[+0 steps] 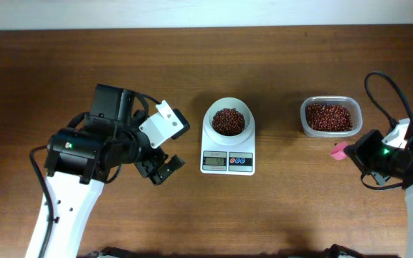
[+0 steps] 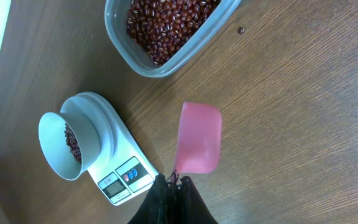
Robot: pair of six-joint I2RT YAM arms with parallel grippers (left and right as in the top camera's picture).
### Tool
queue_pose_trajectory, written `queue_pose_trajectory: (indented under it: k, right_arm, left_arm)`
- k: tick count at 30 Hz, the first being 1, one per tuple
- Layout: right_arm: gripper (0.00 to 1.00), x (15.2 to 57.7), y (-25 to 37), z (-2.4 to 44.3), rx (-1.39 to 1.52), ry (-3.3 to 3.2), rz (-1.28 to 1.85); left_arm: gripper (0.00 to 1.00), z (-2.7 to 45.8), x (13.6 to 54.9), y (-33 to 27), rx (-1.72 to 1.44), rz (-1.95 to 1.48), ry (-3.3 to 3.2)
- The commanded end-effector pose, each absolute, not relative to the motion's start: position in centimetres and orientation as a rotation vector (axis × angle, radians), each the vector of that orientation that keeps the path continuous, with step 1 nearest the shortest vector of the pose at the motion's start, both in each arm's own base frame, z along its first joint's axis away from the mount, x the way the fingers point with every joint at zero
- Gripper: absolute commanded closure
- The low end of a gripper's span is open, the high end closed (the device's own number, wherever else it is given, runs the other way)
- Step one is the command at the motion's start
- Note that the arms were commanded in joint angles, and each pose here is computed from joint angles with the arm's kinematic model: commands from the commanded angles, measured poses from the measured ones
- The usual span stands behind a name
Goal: Scoop and weigh 50g on scale
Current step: 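Lower the right gripper with the scoop to the table right of the tub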
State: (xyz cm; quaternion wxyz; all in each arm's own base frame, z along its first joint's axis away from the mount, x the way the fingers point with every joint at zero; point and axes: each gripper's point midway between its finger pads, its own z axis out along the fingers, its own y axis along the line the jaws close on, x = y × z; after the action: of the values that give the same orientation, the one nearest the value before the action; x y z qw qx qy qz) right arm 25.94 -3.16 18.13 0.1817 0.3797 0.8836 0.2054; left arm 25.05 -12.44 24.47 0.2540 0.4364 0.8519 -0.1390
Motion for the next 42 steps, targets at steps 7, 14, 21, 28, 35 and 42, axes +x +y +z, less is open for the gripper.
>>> queue_pose_trajectory:
  k: [7,14,21,28,35,42]
  right_arm:
    - [0.96,27.4,-3.6,16.3,1.086,2.53,0.6]
    - [0.96,27.6,-1.4,15.2,0.813,2.654,0.762]
    - [0.96,23.2,-1.6,15.2,0.648,2.602,0.701]
    - [0.96,22.9,-1.4,13.7,0.689,2.526,0.606]
    - [0.96,26.4,-0.1,9.3,0.94,2.348,0.64]
    - [0.96,26.8,-0.2,7.9,1.019,2.34,0.502]
  left_arm:
    - [0.01,24.5,25.0,-12.4,1.196,-0.383,2.301]
    - [0.01,24.5,25.0,-12.4,1.196,-0.383,2.301]
    - [0.01,24.5,25.0,-12.4,1.196,-0.383,2.301]
    - [0.01,24.5,25.0,-12.4,1.196,-0.383,2.301]
    - [0.01,24.5,25.0,-12.4,1.196,-0.383,2.301]
    - [0.01,24.5,25.0,-12.4,1.196,-0.383,2.301]
